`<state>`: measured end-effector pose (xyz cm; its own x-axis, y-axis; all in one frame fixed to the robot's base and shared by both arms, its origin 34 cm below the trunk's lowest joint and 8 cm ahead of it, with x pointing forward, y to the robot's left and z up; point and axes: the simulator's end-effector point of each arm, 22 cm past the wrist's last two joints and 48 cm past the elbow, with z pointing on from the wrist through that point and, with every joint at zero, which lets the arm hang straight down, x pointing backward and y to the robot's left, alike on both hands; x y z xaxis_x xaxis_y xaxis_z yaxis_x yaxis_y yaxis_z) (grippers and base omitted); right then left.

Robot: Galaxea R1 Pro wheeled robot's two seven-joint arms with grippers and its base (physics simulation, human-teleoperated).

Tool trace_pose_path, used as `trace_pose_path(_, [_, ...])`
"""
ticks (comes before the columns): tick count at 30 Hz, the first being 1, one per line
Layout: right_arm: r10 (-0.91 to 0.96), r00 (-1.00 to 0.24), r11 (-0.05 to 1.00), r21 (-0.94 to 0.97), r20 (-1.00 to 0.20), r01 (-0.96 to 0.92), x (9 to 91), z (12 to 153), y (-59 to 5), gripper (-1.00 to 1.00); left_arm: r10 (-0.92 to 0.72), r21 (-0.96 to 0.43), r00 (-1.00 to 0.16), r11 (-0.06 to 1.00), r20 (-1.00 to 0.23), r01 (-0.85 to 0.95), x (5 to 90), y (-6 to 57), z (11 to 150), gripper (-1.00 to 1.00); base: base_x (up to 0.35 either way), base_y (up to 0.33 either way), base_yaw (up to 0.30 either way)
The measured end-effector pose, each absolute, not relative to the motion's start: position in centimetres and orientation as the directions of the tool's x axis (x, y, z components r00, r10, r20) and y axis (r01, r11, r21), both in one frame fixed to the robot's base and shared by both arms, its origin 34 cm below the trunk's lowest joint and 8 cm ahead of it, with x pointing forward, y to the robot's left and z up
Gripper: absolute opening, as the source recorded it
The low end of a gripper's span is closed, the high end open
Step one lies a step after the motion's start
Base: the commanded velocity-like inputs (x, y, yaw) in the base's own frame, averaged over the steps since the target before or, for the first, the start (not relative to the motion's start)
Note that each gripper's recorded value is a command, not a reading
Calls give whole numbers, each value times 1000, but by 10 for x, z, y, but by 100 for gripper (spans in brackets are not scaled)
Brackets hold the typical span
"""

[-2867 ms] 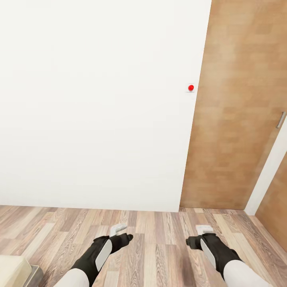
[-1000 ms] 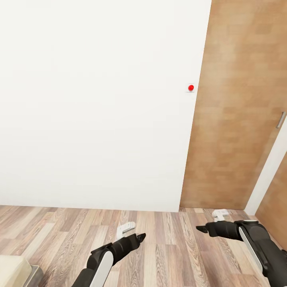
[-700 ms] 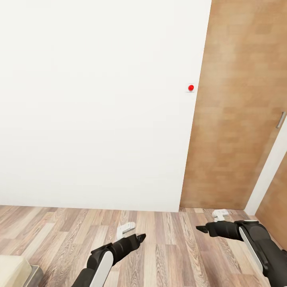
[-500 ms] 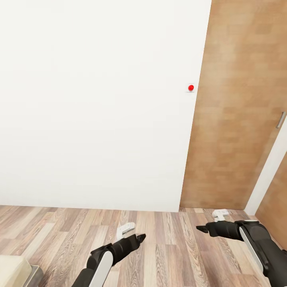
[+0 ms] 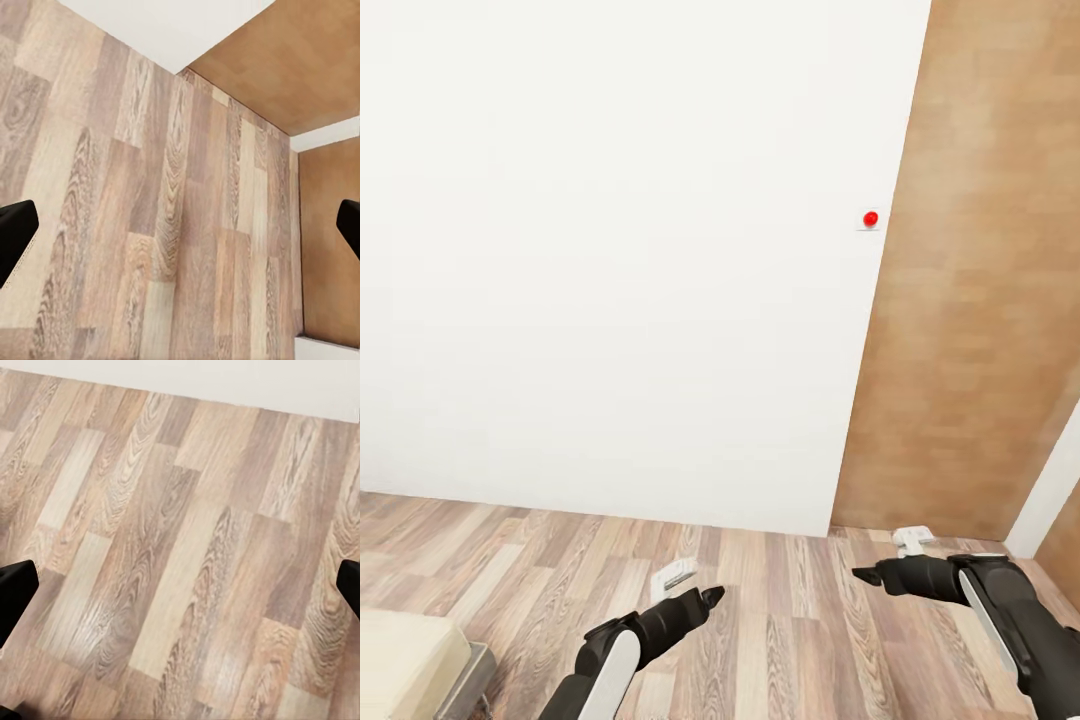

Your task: Put all the toys in the child's room - the three board games (two on the bed and one on the table), the two jigsaw puzzles on the table, and the tennis ball on the table - inside the toy box on the table in the child's room.

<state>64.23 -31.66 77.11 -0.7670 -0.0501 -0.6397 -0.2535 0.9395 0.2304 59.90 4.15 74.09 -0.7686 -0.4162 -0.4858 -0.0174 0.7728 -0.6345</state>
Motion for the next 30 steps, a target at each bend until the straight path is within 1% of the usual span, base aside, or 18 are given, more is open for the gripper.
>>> trace_pose_path(30, [-44,-783,940,239,-621,-242,641,760,-318,100,-413,-638,-773,770,-481,-15,597,40,737,100,0,0,277])
